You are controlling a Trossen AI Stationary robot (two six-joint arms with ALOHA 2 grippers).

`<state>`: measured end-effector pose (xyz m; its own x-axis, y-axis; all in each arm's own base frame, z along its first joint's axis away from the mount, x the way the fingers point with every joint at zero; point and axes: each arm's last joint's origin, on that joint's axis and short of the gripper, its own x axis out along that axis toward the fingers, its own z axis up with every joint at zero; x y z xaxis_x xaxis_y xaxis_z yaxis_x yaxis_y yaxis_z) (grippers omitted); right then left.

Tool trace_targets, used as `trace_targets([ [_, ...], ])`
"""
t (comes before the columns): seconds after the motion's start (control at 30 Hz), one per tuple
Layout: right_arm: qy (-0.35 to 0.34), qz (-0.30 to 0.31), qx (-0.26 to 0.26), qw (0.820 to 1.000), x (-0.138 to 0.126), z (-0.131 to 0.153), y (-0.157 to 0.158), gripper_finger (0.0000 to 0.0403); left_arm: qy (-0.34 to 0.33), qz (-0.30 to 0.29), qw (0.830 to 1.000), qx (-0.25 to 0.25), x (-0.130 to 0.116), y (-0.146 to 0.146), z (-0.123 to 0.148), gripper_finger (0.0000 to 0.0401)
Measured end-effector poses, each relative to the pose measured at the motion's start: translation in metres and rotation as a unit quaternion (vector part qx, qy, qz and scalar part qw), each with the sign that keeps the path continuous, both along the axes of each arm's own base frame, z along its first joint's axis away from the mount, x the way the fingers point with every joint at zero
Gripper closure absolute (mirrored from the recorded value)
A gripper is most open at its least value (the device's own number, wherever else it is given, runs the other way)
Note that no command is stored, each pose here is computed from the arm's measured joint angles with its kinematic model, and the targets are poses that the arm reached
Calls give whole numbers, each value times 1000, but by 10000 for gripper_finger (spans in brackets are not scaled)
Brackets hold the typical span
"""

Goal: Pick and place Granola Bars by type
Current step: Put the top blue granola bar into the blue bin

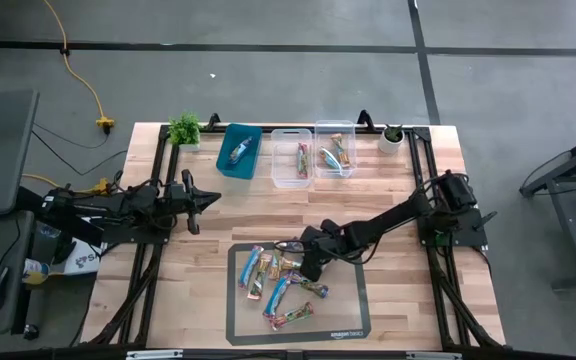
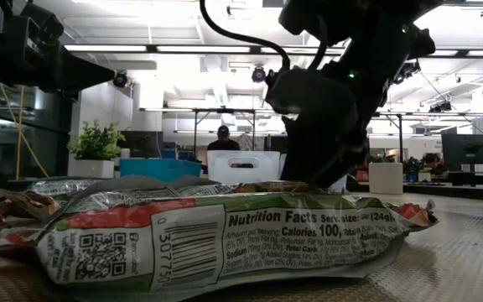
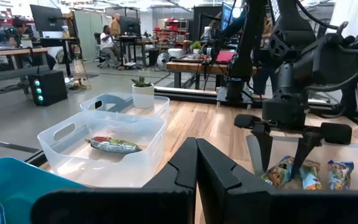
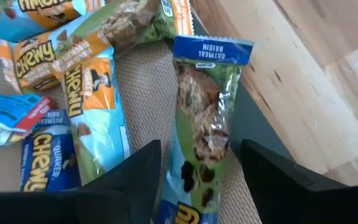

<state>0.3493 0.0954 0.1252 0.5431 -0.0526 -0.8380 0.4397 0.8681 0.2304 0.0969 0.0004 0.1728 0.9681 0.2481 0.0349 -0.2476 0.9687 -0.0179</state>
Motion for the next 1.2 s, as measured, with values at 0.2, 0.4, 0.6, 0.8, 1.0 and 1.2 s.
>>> trace_targets([
  [0.2, -18, 0, -11, 1000, 4, -2, 0, 196, 0, 0, 1000, 0, 0, 0, 0, 401],
  [0.4, -26, 3, -19, 999, 6, -5, 3, 196, 0, 0, 1000, 0, 0, 0, 0, 401],
  [0.6, -25, 32, -59, 997, 4, -11, 12, 197, 0, 0, 1000, 0, 0, 0, 0, 401],
  [0.8, -24, 63, -104, 992, 0, -13, 22, 223, 0, 0, 1000, 0, 0, 0, 0, 401],
  [1.0, -20, 69, -109, 991, -1, -13, 24, 257, 0, 0, 1000, 0, 0, 0, 0, 401],
  [1.2, -20, 64, -114, 991, -2, -13, 24, 284, 0, 0, 1000, 0, 0, 0, 0, 401],
])
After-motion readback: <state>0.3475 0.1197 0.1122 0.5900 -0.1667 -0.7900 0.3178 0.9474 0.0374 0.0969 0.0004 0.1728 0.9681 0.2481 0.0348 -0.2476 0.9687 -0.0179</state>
